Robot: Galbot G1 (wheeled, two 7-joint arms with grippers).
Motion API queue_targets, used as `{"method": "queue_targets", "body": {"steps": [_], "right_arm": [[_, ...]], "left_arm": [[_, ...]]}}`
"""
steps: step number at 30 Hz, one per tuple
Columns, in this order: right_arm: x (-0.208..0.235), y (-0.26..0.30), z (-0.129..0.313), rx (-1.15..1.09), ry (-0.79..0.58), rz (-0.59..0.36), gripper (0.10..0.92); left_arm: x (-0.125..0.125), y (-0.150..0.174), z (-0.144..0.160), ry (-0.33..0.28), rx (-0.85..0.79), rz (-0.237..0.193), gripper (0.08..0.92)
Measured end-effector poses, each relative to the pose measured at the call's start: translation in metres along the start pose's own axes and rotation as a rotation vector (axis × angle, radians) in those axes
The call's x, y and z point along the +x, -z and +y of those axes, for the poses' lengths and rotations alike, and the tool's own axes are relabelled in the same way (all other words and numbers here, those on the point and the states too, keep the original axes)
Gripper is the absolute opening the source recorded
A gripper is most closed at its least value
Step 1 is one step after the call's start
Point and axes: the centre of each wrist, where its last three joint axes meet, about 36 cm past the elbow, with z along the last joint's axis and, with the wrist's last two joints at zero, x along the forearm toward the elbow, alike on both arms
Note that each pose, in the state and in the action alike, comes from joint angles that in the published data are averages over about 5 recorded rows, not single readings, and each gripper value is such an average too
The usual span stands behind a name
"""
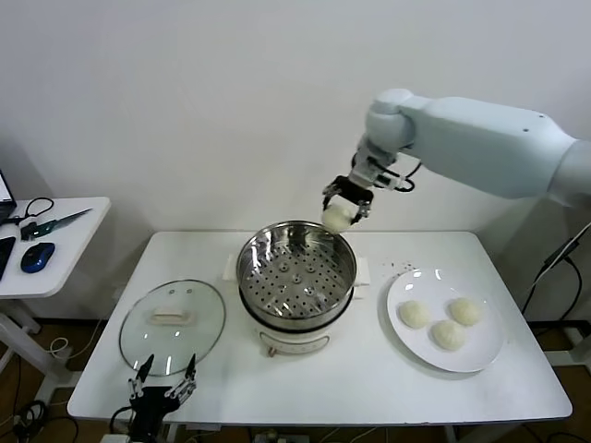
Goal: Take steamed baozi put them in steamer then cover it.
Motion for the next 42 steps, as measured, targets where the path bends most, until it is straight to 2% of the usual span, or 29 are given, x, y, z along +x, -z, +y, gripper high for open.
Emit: {"method": "queue_targets", "body": {"steps": [6, 14, 22, 24, 27, 30, 33, 38, 42], "right_arm": [[-0.043, 0.006, -0.023, 0.118, 0.02, 0.01, 0.687], [-0.096, 0.004, -0.023, 0.146, 0.031, -0.003, 0.688], [-0.13, 0.003, -0.026, 0.151, 0.009, -0.02, 0.688], [-0.134, 0.003, -0.026, 0.15, 0.008, -0.024, 0.696], [-0.137, 0.002, -0.025, 0.145, 0.003, -0.031, 0.75], [-0.133, 0.0, -0.025, 0.132, -0.01, -0.041, 0.806], [-0.116, -0.006, -0.024, 0.108, -0.028, -0.051, 0.82], [-0.06, -0.022, -0.012, 0.01, -0.042, -0.06, 0.823], [-0.01, -0.037, 0.028, -0.18, -0.026, -0.066, 0.823]], "left_arm": [[0.0, -0.001, 0.001, 0.008, 0.001, -0.004, 0.823], [-0.001, -0.005, 0.003, 0.016, 0.003, 0.0, 0.823], [-0.004, -0.006, 0.005, 0.025, 0.003, 0.0, 0.823], [-0.004, -0.007, 0.006, 0.027, 0.003, 0.001, 0.823], [-0.003, -0.006, 0.005, 0.028, 0.005, 0.002, 0.823], [-0.003, -0.005, 0.004, 0.029, 0.008, 0.0, 0.823], [-0.003, -0.003, 0.004, 0.031, 0.009, -0.002, 0.823], [-0.002, -0.002, 0.001, 0.03, 0.009, -0.003, 0.823], [-0.002, -0.002, 0.0, 0.028, 0.009, -0.005, 0.823]]}}
